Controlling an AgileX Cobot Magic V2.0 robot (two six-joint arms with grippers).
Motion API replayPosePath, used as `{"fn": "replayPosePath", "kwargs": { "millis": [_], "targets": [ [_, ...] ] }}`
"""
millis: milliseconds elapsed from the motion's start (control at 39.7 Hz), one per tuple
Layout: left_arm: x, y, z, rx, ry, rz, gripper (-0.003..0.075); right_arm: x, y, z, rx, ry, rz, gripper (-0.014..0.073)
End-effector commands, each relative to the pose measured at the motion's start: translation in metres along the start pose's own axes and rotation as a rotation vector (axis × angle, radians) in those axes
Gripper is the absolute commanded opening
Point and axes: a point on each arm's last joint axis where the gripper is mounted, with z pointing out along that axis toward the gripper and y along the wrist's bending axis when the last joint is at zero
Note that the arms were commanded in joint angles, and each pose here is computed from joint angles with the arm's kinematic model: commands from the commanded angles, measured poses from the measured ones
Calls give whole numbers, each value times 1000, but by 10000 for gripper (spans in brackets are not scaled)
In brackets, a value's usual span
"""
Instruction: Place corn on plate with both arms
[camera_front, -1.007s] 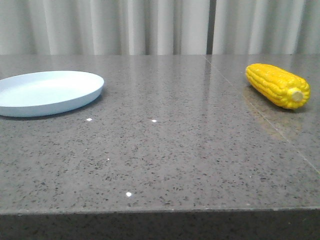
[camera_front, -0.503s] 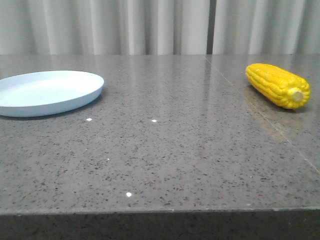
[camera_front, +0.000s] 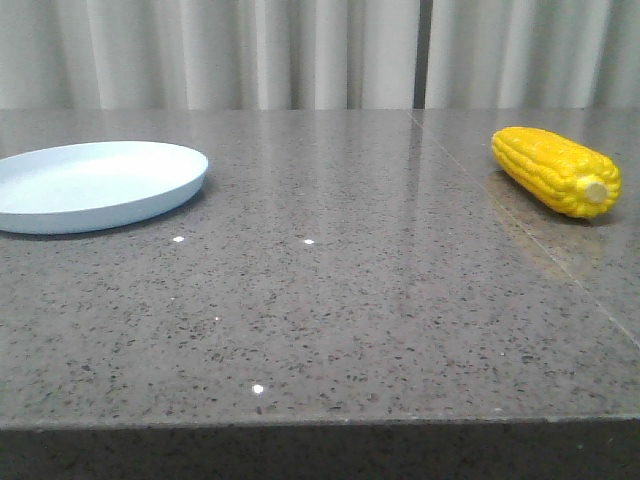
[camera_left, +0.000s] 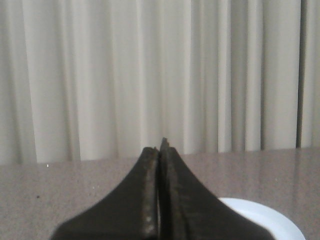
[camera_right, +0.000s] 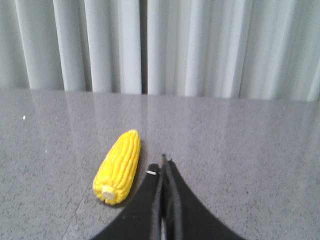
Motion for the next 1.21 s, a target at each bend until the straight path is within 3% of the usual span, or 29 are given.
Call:
{"fn": "replayPosePath", "kwargs": {
  "millis": [0,277,352,453,554,604,655,881,1183],
  "targets": [
    [-22,1,18,10,55,-8,-20,-25,0,11,9,5,-14,-60],
    [-30,2,47,16,140,-8,-20,-41,-3,44,23,36,-9,-57],
    [-30,2,47,16,139,-8,-1,-43,-3,44,25,21,-9,-2],
    [-30,2,47,16,138,-8,156,-44,-3,44,26,7,-9,205],
    [-30,2,47,16,138,-8,440,-44,-3,44,26,7,-9,453],
    [-30,2,47,16,138,-8,558,-44,-3,44,26,7,-9,527],
    [-30,2,47,16,140,-8,612,-44,-3,44,26,7,-9,568],
    [-28,1,52,20,183,-12,619,-43,-3,44,26,12,-9,581],
    [-20,-1,130,40,664,-91,619,-43,-3,44,26,12,-9,581]
  ]
}}
